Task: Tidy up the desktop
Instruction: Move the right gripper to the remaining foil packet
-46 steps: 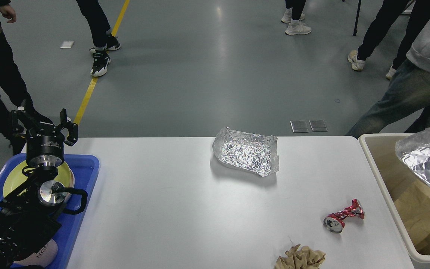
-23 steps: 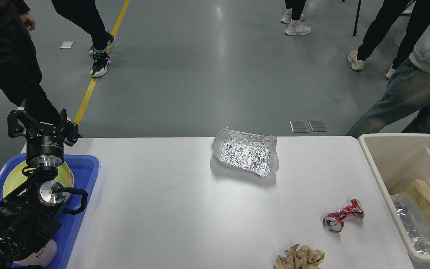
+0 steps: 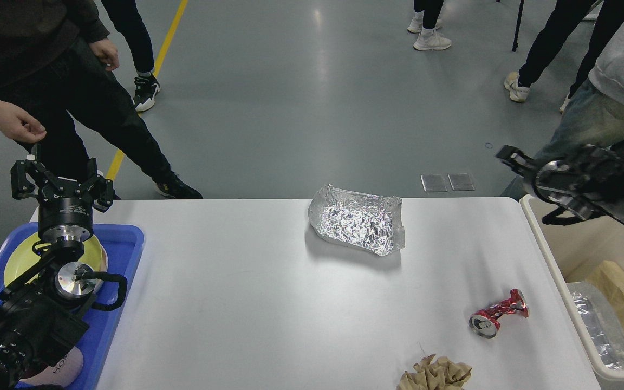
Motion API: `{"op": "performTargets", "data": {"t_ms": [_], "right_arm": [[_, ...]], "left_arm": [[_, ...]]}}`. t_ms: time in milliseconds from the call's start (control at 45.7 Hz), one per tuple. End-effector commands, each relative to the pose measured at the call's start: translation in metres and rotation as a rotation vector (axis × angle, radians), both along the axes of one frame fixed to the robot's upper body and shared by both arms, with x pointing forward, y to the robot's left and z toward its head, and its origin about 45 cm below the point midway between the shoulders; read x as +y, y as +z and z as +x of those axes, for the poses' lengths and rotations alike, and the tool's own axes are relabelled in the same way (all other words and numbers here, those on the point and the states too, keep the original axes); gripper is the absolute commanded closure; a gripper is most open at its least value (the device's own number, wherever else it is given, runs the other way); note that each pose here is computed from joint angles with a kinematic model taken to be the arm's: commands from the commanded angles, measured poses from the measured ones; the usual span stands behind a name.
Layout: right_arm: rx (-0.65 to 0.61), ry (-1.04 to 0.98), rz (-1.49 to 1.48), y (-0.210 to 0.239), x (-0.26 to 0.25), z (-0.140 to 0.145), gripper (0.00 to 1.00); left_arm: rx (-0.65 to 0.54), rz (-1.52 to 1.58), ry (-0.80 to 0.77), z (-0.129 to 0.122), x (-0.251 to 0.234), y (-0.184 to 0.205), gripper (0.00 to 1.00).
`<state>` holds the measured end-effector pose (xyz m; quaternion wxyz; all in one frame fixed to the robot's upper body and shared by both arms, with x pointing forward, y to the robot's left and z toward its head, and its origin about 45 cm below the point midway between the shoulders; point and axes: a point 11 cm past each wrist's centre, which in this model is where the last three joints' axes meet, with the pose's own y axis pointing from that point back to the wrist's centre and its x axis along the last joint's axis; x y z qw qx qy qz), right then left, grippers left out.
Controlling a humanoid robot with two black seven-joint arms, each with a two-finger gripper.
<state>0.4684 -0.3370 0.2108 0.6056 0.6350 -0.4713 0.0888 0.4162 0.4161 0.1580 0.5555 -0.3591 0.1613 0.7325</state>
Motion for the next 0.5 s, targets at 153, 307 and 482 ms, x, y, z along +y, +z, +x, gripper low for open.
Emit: {"op": "performTargets", "data": {"t_ms": [153,307,482], "right_arm": [[0.348,0.411,0.172,0.084,0.136,-0.014,0.00],[0.472,0.519,0.234,0.143,0.153,-0.041,0.00],[0.415,0.576,0.234,0.211,0.163,-0.061,0.00]], "left_arm": [[0.001,0.000,0.000,0.000,0.000,0.000,0.04],[0.000,-0.001,0.001,0.000,0.000,0.000,0.04],[0.001,0.000,0.000,0.000,0.000,0.000,0.04]]}}
